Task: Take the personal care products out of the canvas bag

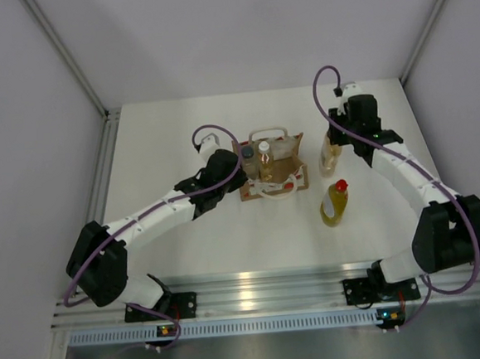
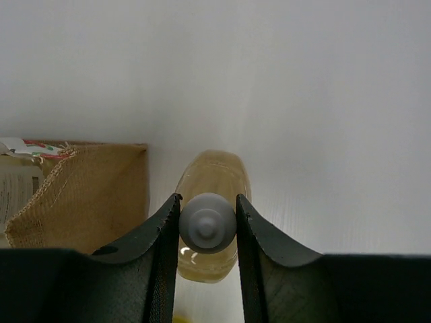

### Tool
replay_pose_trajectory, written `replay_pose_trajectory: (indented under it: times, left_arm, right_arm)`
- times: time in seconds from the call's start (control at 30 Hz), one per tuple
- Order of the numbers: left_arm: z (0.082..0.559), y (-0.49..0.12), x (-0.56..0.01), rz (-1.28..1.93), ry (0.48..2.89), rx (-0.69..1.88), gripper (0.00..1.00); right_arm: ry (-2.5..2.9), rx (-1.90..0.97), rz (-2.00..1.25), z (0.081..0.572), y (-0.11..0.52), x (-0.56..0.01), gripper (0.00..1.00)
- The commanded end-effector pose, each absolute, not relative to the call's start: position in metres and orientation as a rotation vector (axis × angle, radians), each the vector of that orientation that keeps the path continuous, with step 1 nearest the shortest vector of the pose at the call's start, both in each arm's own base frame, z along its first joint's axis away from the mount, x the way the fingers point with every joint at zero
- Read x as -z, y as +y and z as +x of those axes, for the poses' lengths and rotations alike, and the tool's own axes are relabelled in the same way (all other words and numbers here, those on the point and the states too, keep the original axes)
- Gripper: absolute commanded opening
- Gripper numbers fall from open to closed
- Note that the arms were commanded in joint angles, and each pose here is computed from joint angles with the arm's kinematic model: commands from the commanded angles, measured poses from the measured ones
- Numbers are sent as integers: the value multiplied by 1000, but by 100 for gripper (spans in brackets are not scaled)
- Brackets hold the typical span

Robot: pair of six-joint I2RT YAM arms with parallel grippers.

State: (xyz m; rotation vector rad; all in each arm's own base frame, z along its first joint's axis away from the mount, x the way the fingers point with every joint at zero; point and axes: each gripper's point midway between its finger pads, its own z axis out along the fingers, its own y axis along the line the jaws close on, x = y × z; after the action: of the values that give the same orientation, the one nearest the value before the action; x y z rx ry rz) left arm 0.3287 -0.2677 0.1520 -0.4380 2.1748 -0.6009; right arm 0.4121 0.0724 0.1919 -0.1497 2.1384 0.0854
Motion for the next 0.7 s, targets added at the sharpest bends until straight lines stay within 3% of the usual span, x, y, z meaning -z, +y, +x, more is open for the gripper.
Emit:
replay_pose_trajectory:
  times: [0.0, 0.2, 0.3, 0.33, 0.4, 0.67]
  left_arm:
    - [319, -269, -132, -393, 2254, 573, 0]
    - [318, -269, -133, -388, 2252, 573, 0]
    - [318, -269, -134, -389, 2250, 578, 0]
    - [318, -269, -134, -387, 2249, 580, 0]
    - [317, -268, -135, -391, 2247, 582, 0]
    - [317, -269, -132, -403, 2254, 579, 0]
  right_arm:
    - [1838, -125, -151, 461, 82, -268, 0]
    - [1904, -118, -150, 477, 82, -241, 0]
    - [1938, -123, -128, 477, 82, -233, 28]
    - [1940, -122, -117, 478, 82, -235, 49]
    - [1948, -118, -106, 477, 80, -238, 59]
    - [1895, -203, -62, 449, 101, -294, 63]
